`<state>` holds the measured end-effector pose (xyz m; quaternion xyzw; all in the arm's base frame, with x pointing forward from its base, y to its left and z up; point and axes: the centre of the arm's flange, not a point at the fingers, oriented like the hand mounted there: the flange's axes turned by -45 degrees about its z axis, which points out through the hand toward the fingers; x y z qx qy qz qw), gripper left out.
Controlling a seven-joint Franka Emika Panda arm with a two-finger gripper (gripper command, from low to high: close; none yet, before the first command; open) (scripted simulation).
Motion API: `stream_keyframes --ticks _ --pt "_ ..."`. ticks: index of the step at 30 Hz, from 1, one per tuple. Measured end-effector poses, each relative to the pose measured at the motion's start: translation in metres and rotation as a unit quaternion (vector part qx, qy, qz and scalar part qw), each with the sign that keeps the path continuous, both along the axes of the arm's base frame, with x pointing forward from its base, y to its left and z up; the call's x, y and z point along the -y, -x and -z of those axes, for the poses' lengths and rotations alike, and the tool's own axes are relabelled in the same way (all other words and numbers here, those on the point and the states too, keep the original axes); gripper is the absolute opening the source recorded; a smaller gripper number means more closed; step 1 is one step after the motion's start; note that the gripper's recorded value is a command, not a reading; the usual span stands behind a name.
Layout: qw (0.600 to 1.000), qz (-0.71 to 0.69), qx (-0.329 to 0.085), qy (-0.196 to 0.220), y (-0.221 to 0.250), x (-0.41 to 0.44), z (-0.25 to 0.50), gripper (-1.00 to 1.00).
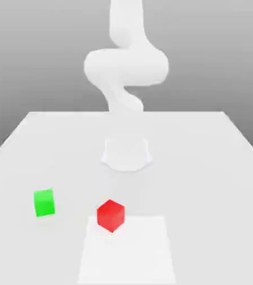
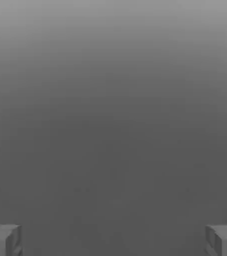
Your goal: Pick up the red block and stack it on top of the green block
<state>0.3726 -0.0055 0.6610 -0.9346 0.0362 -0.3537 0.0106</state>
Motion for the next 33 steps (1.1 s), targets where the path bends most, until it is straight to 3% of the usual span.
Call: stream_keyframes --ticks 8,17,23,24,33 --pt "0.982 0.102 -0.145 -0.059 -0.042 0.020 0.199 0.00" --pt "0.913 0.243 -0.313 -0.099 0.026 0.033 0.428 0.00" --pt "0.897 0.265 -0.338 -0.104 0.044 0.034 0.506 0.00" --pt "0.897 0.265 -0.338 -0.104 0.045 0.034 0.514 -1.00" --pt "0.897 0.265 -0.338 -0.103 0.044 0.034 0.503 -1.00"
